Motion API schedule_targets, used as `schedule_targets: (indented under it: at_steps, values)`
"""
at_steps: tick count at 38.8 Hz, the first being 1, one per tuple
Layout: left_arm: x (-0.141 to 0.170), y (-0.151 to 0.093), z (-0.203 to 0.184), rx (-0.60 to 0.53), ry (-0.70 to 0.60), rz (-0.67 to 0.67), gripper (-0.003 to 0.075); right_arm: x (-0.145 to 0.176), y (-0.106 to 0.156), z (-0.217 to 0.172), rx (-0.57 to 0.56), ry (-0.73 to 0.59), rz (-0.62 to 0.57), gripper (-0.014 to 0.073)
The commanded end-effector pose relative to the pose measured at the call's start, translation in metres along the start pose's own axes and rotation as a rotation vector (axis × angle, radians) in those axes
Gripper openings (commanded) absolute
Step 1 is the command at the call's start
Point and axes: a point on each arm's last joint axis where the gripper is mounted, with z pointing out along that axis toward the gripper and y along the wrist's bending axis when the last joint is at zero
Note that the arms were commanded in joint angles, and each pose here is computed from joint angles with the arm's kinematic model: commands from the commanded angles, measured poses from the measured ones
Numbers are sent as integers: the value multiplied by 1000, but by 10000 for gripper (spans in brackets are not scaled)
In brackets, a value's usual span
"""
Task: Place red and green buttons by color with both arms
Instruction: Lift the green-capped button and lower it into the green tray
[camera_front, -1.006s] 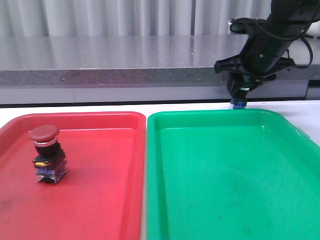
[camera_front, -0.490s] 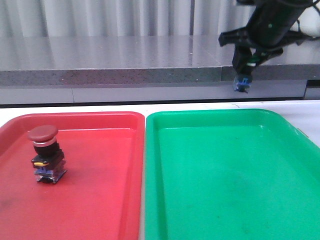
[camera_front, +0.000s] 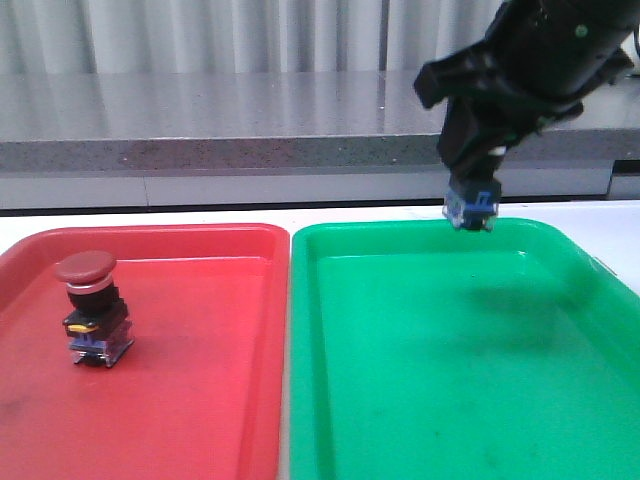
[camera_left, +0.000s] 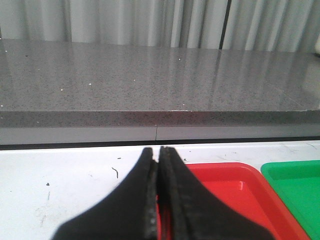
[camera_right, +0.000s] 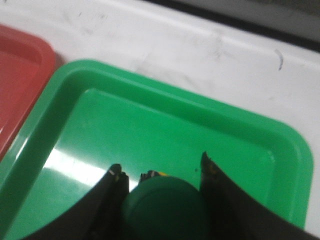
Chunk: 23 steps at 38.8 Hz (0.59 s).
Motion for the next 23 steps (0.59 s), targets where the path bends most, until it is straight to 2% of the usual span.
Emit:
schedule_targets:
  at_steps: [1, 11, 23]
  values:
    - [-16, -2, -1, 18, -100, -13, -20, -1, 12, -11, -23, -118, -70, 151]
    - [-16, -2, -1, 18, -100, -13, -20, 34, 18, 1, -37, -48, -119, 151]
    - [-16, -2, -1, 18, -100, -13, -20, 42, 18, 8, -39, -50, -129, 153]
